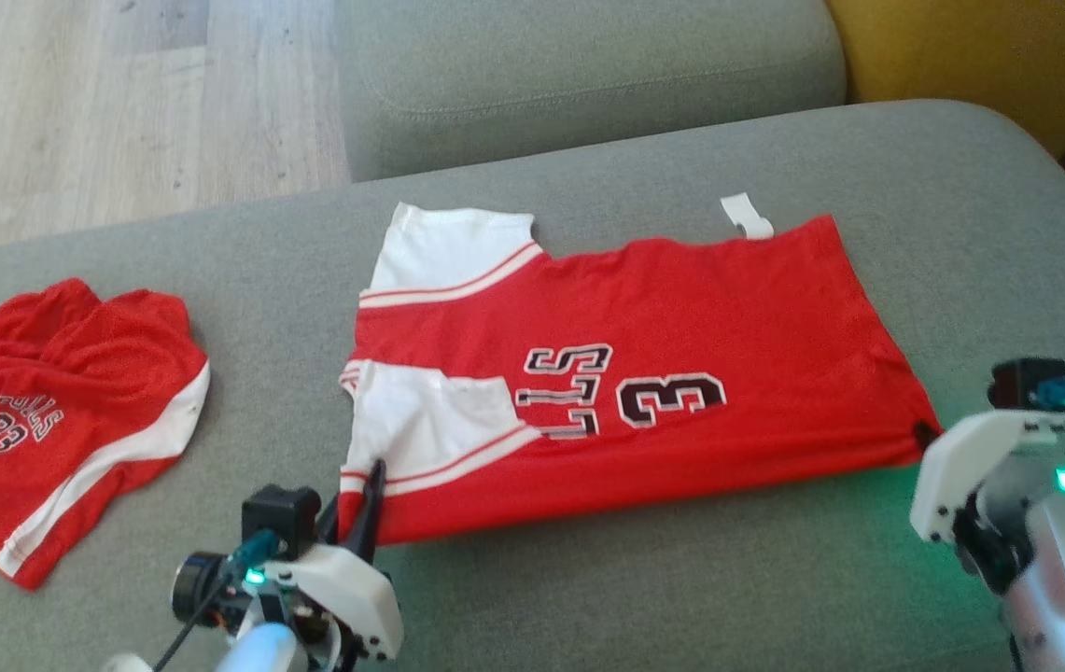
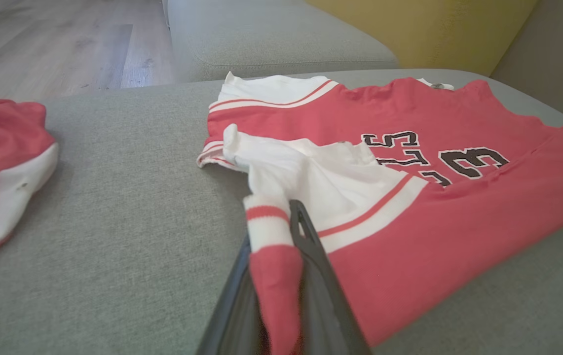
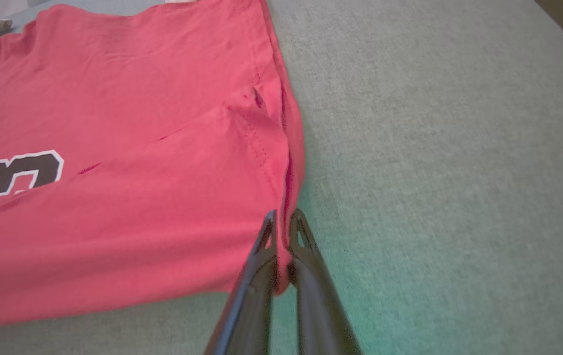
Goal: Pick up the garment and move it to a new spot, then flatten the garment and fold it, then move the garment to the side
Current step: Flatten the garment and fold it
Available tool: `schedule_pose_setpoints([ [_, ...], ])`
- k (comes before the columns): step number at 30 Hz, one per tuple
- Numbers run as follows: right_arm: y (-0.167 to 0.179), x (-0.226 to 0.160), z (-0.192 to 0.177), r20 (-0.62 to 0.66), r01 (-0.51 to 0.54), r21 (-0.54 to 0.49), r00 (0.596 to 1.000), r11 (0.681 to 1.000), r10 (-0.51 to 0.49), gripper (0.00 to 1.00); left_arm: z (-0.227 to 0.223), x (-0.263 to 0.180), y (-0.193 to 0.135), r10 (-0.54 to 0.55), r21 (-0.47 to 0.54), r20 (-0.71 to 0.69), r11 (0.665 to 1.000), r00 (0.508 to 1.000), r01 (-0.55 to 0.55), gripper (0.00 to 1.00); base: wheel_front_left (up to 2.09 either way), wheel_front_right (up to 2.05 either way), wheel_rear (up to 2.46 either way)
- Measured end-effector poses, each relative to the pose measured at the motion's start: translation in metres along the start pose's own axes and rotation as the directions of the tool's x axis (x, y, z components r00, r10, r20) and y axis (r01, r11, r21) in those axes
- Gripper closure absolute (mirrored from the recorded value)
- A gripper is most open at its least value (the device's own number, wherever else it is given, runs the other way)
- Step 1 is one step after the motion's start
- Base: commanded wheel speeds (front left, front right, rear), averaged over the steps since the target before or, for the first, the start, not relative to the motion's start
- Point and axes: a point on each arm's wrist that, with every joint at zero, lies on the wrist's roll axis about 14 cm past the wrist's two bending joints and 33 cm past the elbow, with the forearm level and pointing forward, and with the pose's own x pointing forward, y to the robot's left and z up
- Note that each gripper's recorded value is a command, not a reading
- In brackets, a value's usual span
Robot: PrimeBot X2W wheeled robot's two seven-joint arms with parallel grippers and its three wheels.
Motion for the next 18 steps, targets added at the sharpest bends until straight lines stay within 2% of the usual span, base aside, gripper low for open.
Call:
schedule_pose_setpoints([
  [5,-0.005,-0.012,-0.011,0.001,-0.008,0.033,1.0,0.999,0.007,1.0,-0.009,-0.009,-0.01,-0.029,0.005,-0.038,1.0,0.999,0.029,1.0,0.0,0.0,0.0],
  [6,-0.005,-0.014,-0.011,0.009,-0.009,0.043,1.0,0.999,0.009,0.33,-0.011,-0.01,-0.011,-0.031,0.004,-0.048,1.0,0.998,0.031,1.0,0.0,0.0,0.0],
  [7,-0.006,-0.015,-0.009,0.021,-0.01,0.059,1.0,0.998,0.009,0.0,-0.013,-0.011,-0.012,-0.033,-0.003,-0.058,0.999,0.998,0.033,1.0,0.0,0.0,0.0],
  [8,-0.008,-0.017,-0.008,0.034,-0.007,0.085,0.999,0.996,0.004,0.0,-0.014,-0.011,-0.012,-0.033,-0.009,-0.065,0.999,0.997,0.032,0.77,0.0,0.0,0.0],
  [9,-0.009,-0.018,-0.006,0.048,-0.007,0.122,0.999,0.992,0.001,0.0,-0.013,-0.011,-0.013,-0.034,-0.01,-0.065,0.999,0.997,0.033,0.29,0.0,0.0,0.0],
  [10,-0.011,-0.019,-0.004,0.066,-0.007,0.157,0.998,0.988,-0.003,0.0,-0.012,-0.011,-0.012,-0.024,-0.009,-0.06,1.0,0.998,0.023,0.0,0.0,0.0,0.0],
  [15,-0.014,-0.024,0.017,0.199,-0.008,0.201,0.979,0.979,-0.033,0.0,0.001,-0.009,-0.007,0.009,-0.011,-0.004,1.0,1.0,-0.009,0.0,0.0,0.0,0.0],
  [18,-0.018,-0.031,0.045,0.34,0.02,0.131,0.938,0.991,-0.064,0.0,0.035,-0.008,0.007,0.074,-0.044,0.153,0.997,0.985,-0.068,0.0,0.0,0.0,0.0],
])
